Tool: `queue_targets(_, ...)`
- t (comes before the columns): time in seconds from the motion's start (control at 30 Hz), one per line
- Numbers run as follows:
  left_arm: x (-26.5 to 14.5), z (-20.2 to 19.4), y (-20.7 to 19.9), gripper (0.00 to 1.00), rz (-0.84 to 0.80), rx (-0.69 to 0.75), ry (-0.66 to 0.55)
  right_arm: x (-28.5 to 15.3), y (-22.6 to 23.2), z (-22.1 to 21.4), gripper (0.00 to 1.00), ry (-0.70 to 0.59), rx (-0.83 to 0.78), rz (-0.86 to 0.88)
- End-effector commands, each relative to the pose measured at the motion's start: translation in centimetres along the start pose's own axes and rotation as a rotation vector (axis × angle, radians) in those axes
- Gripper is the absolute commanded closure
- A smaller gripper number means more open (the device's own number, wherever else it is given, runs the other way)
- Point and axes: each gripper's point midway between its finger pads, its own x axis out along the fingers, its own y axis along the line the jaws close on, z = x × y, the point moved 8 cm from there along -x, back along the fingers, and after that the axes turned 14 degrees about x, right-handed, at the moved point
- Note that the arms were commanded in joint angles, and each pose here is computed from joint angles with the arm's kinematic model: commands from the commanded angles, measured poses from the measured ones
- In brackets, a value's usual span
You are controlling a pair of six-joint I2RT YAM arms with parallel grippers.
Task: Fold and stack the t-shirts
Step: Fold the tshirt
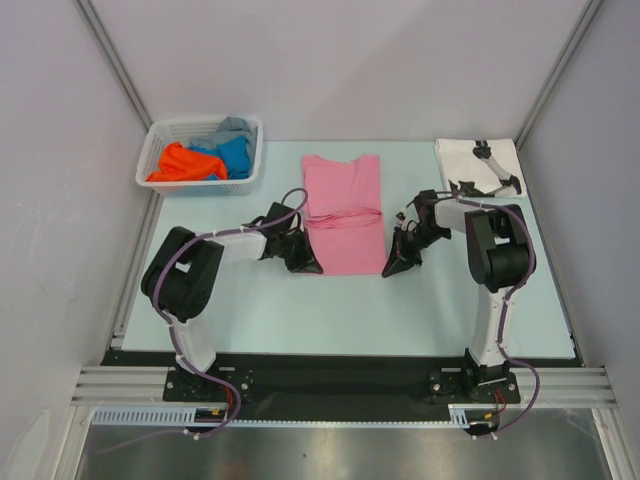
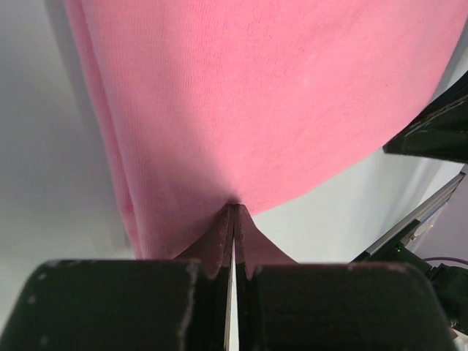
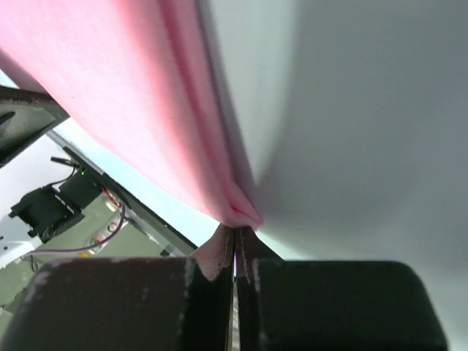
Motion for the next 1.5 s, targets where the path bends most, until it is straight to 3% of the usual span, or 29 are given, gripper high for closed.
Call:
queue_targets(0.0,-0.6,-1.6,1.6,0.99,0.098,-0.009,0.038,-1.9,-0.3,1.2,1.0,-0.15,-0.032,-0.086)
queue_targets(0.17,-3.6,0.5,-1.6,0.94,0.013,0.049,-0.055,-4.9,4.2,1.2,1.0,-0.251,-0.067,0.062)
queue_targets(0.27,-5.0,3.0,-3.7,0.78,-0.049,0.086,-0.12,-5.8,7.2,2.0,0.97,-0.327,-0.05,0.188)
queue_targets(0.37,-4.6,5.6,-4.8,0.71,-0.078,0.103,-0.155,-5.0,8.9,3.6,0.92,-0.356,-0.009,0.241)
queue_targets(0.67,-0.2,9.7,-4.6,0.82,-0.106,0.051,-0.158,-2.5,11.6,8.3,0.87,-0.447,-0.017,0.142)
queue_targets(0.73,0.1,10.0,-4.6,0.82,-0.105,0.053,-0.177,-1.8,11.5,8.2,0.86,-0.479,-0.032,0.064)
queue_targets(0.97,1.0,10.4,-3.7,0.8,-0.041,0.04,-0.202,-0.6,11.4,7.1,0.69,-0.569,-0.106,-0.123)
queue_targets(1.3,1.4,10.7,-2.7,0.77,0.06,0.033,-0.22,0.6,10.8,8.5,0.62,-0.668,-0.168,-0.275)
queue_targets(1.47,1.5,10.3,-2.3,0.77,0.086,0.031,-0.215,0.9,12.1,10.0,0.6,-0.71,-0.201,-0.266)
